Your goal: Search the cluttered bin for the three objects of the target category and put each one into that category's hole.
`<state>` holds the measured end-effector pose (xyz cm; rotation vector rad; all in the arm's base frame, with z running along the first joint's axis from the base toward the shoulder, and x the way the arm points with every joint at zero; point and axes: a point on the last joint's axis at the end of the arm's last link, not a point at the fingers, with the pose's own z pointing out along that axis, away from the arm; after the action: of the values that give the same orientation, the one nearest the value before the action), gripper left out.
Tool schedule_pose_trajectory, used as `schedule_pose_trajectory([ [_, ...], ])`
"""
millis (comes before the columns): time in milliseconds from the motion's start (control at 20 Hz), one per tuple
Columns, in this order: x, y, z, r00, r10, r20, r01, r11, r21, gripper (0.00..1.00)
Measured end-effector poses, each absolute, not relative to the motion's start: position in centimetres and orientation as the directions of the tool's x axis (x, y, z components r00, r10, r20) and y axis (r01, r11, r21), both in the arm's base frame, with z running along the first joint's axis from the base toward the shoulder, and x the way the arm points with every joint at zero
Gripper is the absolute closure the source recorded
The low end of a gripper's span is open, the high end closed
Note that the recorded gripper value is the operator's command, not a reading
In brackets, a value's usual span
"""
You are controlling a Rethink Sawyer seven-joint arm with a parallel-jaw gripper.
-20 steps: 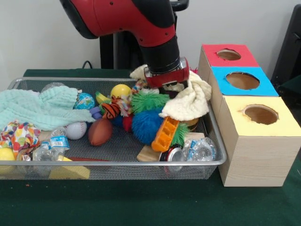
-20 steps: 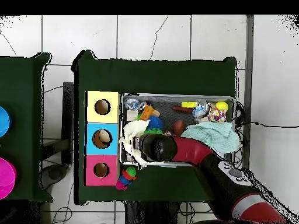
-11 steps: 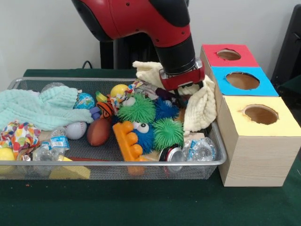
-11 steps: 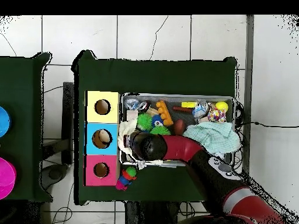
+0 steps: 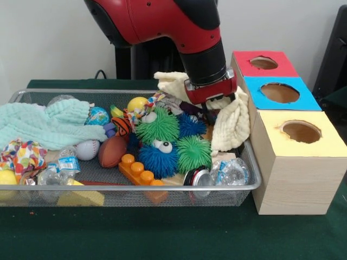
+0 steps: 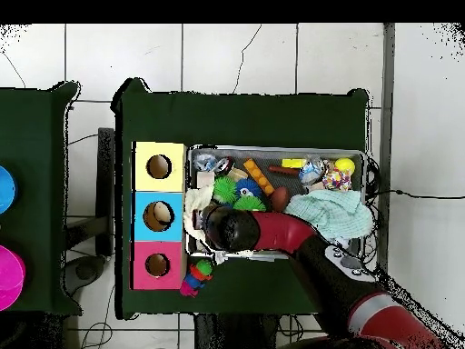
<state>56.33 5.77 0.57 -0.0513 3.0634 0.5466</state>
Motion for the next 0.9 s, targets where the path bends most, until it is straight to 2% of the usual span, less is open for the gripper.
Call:
schedule_pose_trajectory([
  [350,58.4,2.9,3.5,-0.995,0.005,-0.100,-0.028,0.945,0.325,0.00],
  [900,63.2,-1.4,9.2,-0.961,-0.042,-0.274,-0.098,0.976,0.194,0.00],
])
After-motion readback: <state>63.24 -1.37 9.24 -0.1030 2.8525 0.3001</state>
